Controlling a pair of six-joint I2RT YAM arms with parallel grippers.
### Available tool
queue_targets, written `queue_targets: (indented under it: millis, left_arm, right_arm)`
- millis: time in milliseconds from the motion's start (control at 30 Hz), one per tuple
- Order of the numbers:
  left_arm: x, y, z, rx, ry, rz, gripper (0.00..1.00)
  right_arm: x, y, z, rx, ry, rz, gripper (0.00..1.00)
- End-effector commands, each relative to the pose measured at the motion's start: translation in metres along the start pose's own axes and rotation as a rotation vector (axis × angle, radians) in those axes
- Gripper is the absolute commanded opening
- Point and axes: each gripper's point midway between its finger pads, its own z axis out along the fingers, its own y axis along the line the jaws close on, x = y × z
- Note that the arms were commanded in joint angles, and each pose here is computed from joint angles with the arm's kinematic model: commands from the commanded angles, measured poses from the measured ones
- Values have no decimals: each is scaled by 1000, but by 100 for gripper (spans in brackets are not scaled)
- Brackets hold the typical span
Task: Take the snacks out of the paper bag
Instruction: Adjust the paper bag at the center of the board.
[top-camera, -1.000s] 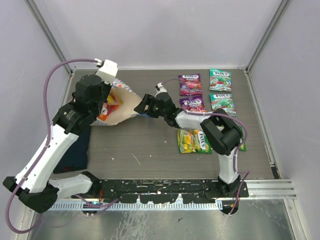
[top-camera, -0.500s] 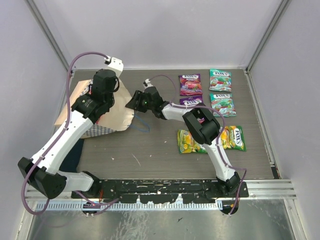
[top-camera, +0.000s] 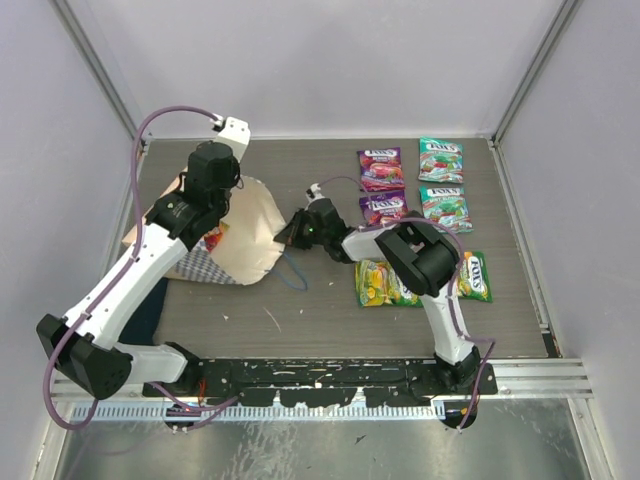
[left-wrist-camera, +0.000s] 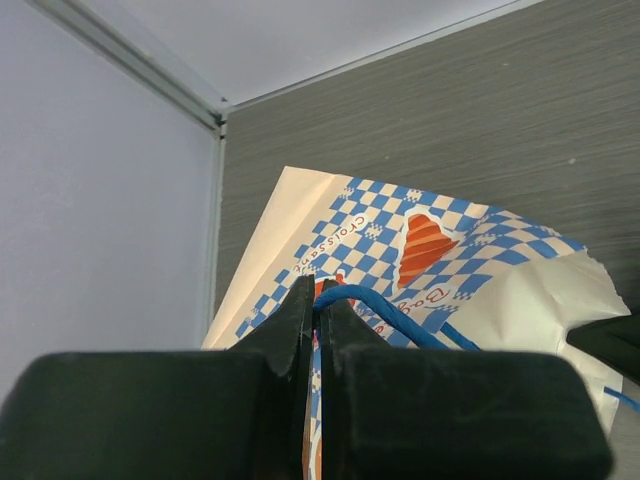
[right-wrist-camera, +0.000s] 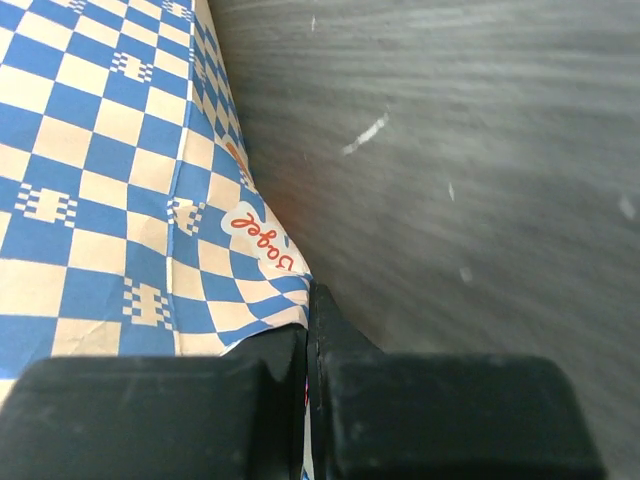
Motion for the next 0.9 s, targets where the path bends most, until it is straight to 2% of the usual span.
queue_targets:
  millis: [0,133,233,367,467,567,667,767,867]
  left_arm:
    - [-31,-19,-12,119,-121,-143,0]
    - [-44,-64,-37,273,-177,-148,0]
    - [-49,-73,-46,299,-216,-160,0]
    - [-40,-64,-32,247,-220,-147,0]
    - [-21,-36,6,199,-152,-190,0]
    - [-5,-6,46,118,-85,-204,0]
    - [-10,29,73,-7,-52,-176,0]
    - [-16,34,91,-32,-16,-136,0]
    - [-25,18,80,47,-36,-168,0]
  right_arm:
    - [-30,39,-48,-83,-88,-79,1]
    - [-27,38,-73,-41,-48,-149,1]
    - [-23,37,-77,-30,-24,-157,1]
    - [-22,45,-57,-56,-11,-138,1]
    - [-14,62,-25,-96,18,-137,1]
    - [-18,75,13,-118,-10,-110,1]
    - [-22,87,58,-159,-10,-66,1]
    - [-29,109,82,-200,-18,-57,1]
    - [-36,123,72,-229,-24,-68,1]
